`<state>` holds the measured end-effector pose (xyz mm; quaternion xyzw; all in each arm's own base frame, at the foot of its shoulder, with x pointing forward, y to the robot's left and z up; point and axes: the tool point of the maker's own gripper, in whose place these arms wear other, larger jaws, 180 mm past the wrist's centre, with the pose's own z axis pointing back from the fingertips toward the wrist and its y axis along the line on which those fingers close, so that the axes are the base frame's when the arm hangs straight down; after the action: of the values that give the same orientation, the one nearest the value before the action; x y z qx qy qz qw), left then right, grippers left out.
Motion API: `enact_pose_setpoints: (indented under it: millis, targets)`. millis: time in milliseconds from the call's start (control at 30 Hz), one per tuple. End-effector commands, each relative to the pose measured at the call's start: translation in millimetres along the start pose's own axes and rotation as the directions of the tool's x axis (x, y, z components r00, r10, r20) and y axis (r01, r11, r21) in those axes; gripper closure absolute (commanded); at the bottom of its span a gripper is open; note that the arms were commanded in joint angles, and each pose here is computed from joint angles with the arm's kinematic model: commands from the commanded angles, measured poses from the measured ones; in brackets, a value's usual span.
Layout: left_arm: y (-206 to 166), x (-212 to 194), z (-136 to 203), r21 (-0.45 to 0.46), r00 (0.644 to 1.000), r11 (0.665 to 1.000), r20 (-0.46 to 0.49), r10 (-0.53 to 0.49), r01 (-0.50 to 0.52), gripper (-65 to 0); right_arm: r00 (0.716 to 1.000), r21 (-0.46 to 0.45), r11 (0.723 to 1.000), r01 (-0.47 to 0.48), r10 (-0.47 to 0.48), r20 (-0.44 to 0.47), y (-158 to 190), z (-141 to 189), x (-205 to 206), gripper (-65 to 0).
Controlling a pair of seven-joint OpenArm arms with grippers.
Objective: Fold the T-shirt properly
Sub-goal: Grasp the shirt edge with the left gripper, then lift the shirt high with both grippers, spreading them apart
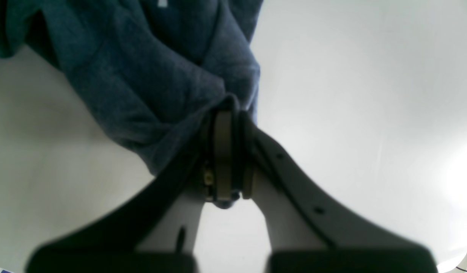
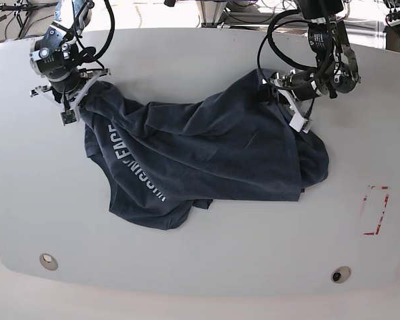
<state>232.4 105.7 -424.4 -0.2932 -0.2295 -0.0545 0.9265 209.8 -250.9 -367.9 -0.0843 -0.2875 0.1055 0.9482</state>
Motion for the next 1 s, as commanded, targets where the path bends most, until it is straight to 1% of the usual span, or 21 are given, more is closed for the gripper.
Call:
enact_pose_setpoints:
  millis: [0,33,133,200,300,400,500,567,600,733,800,833,867,967]
  targets:
    - [10.8,18.6,20.0,0.081,0.997,0.993,0.016,-0.082,0.080,0.0,0.998,-0.023,1.000,-0.001,0.002,0.062,-7.5,4.2,19.1,0.0]
    - [8.6,24.4,23.2,0.084,0.995,0.992,0.033,-0.097,0.094,0.0,0.998,-0.024,1.000,0.000,0.002,0.067,-8.0,4.1,20.9,0.0]
    - [5.4,54.7,50.3,0.119,0.976,0.978,0.113,-0.187,0.174,0.0,0.995,-0.035,0.999,0.002,0.001,0.096,-13.0,4.0,33.5,0.0]
    - [7.3,82.7,74.2,0.143,0.953,0.965,0.180,-0.244,0.220,0.0,0.992,-0.043,0.999,0.008,-0.002,0.130,-16.6,4.0,47.7,0.0]
    - [13.7,112.4,102.1,0.157,0.931,0.957,0.237,-0.278,0.246,0.0,0.984,-0.054,0.998,0.016,-0.006,0.179,-22.0,5.0,68.4,0.0]
    - [16.2,144.0,131.2,0.170,0.901,0.951,0.314,-0.301,0.258,0.0,0.973,-0.067,0.997,0.023,-0.007,0.231,-27.9,7.6,91.2,0.0]
    - [19.5,171.3,158.8,0.206,0.864,0.941,0.379,-0.331,0.270,0.0,0.956,-0.084,0.996,0.032,-0.006,0.295,-35.8,12.7,118.7,0.0]
    - [23.1,186.8,176.3,0.247,0.841,0.925,0.396,-0.368,0.289,0.0,0.943,-0.093,0.995,0.040,-0.007,0.332,-40.6,16.4,135.1,0.0]
    - [23.7,202.7,191.5,0.285,0.817,0.905,0.404,-0.411,0.314,0.0,0.931,-0.099,0.994,0.047,-0.008,0.364,-44.2,19.7,149.5,0.0]
    - [18.0,237.3,222.0,0.353,0.756,0.869,0.443,-0.482,0.348,0.0,0.902,-0.107,0.992,0.066,-0.014,0.432,-53.9,27.3,181.7,0.0]
    - [9.8,258.5,240.0,0.384,0.710,0.850,0.478,-0.517,0.361,0.0,0.881,-0.112,0.991,0.078,-0.016,0.473,-60.0,33.5,201.2,0.0]
    - [6.4,266.1,247.2,0.396,0.691,0.842,0.490,-0.531,0.365,0.0,0.875,-0.115,0.990,0.080,-0.015,0.483,-62.6,35.8,206.7,0.0]
    - [1.9,276.6,258.7,0.417,0.665,0.830,0.505,-0.551,0.371,0.0,0.863,-0.126,0.989,0.082,-0.007,0.506,-68.4,41.5,217.6,0.0]
    - [-10.0,300.4,285.8,0.465,0.600,0.800,0.535,-0.595,0.379,0.0,0.834,-0.141,0.987,0.073,0.017,0.552,-73.9,53.7,243.2,0.0]
